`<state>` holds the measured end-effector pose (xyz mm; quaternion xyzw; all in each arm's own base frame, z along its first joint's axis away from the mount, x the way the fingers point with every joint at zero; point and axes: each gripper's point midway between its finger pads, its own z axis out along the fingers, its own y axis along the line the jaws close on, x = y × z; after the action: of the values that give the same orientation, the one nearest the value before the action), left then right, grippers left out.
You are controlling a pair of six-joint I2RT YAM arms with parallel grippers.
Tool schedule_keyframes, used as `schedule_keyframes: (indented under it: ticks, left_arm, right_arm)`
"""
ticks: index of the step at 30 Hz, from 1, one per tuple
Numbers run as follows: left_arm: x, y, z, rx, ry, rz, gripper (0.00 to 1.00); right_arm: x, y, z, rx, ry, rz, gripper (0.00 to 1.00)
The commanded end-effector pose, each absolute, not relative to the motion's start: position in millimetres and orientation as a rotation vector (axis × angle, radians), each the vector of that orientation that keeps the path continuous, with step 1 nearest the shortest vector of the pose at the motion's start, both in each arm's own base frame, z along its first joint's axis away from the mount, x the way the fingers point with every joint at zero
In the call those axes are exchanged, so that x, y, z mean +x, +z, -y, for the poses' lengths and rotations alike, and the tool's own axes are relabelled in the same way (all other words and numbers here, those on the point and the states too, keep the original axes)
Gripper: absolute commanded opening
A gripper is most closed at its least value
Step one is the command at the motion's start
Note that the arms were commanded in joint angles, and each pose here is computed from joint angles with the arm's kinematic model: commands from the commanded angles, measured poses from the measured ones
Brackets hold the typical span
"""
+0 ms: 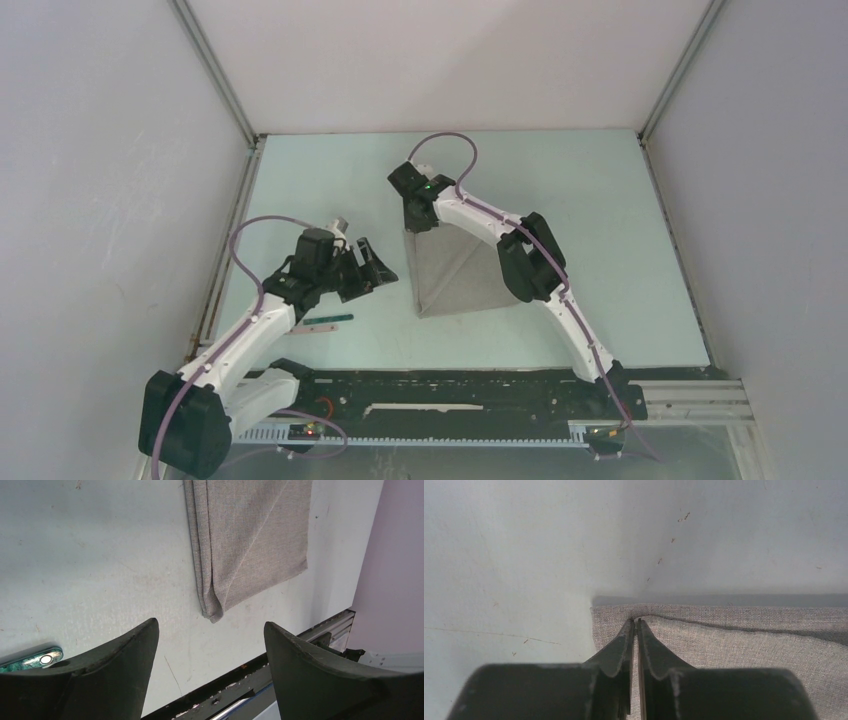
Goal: Fold the napkin into a case and place the utensils inside
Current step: Fold the top corner of the square-folded napkin at the center of the board.
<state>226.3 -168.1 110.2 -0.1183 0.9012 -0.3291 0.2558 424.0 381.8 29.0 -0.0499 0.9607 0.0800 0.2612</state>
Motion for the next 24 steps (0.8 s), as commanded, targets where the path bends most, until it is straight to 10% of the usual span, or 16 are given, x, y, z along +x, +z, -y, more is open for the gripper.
schedule_keyframes:
  ticks: [1,24]
  left_arm:
    - [229,121,172,-0.295,-0.934,-2.4,0.83]
    - [228,117,173,-0.305,-0.947,-2.407,0.83]
  right_arm:
    - [430,43,-390,-0.158,0.208,-2.548,0.08]
    - [417,85,-417,-0.216,0.458,-2.483,0.0]
